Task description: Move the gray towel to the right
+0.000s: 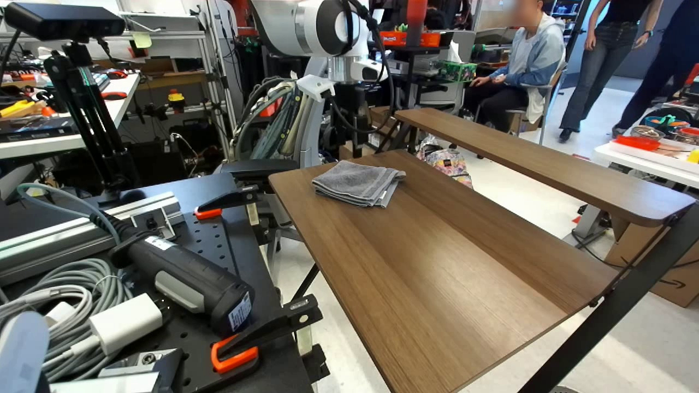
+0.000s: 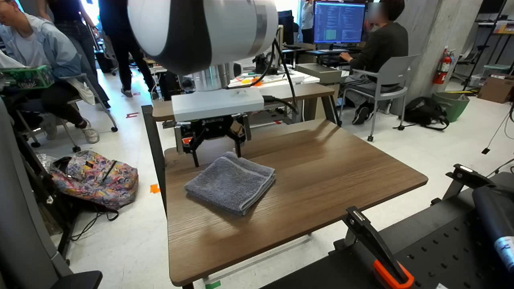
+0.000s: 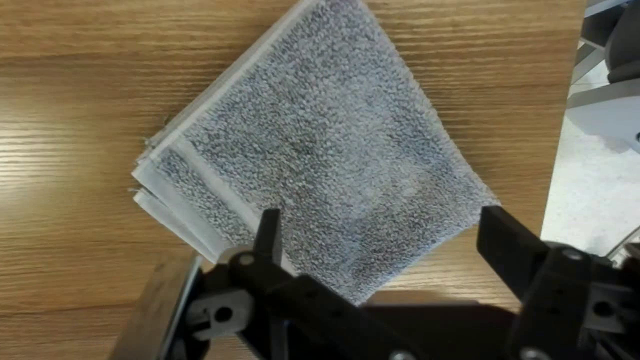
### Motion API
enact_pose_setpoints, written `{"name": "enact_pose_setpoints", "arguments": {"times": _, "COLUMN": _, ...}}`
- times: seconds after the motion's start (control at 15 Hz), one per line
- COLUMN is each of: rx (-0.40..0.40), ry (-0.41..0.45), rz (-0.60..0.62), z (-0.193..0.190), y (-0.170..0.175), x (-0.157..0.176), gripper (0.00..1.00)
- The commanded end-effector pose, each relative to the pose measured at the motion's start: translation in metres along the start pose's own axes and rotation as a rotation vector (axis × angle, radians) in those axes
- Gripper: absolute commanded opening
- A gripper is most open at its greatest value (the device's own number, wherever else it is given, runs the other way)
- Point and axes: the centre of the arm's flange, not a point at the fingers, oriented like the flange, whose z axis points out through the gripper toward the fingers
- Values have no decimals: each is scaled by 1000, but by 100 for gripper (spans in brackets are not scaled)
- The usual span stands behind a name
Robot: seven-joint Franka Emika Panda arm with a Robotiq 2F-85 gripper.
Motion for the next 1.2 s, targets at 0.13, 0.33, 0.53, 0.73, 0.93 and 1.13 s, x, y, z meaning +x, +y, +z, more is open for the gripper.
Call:
{"name": "enact_pose_setpoints", "arguments": {"times": 0.13, "rx": -19, "ry": -26, "rz": 16, "z": 33, "y": -24, "x": 41, "gripper": 100}}
{"name": "enact_pose_setpoints", "arguments": {"times": 0.33, "rx": -29, "ry": -48, "rz": 24, "z": 47, "y": -21, "x": 50, "gripper": 100}}
{"name": "enact_pose_setpoints", "arguments": {"times": 0.53, "rx": -36, "ry": -76, "rz": 34, "z": 60, "y": -16, "x": 55, "gripper": 100}}
{"name": "enact_pose_setpoints", "arguments": {"times": 0.73, "rx": -39, "ry": -111, "rz": 44, "z": 73, "y": -8, "x": 56, "gripper": 100}}
{"name": "enact_pose_setpoints", "arguments": {"times": 0.93, "rx": -39, "ry": -139, "rz": 62, "z": 82, "y": 4, "x": 56, "gripper": 100}}
{"name": "enact_pose_setpoints", "arguments": {"times": 1.13, "rx": -40, "ry": -147, "rz": 92, "z": 87, "y": 23, "x": 62, "gripper": 100}}
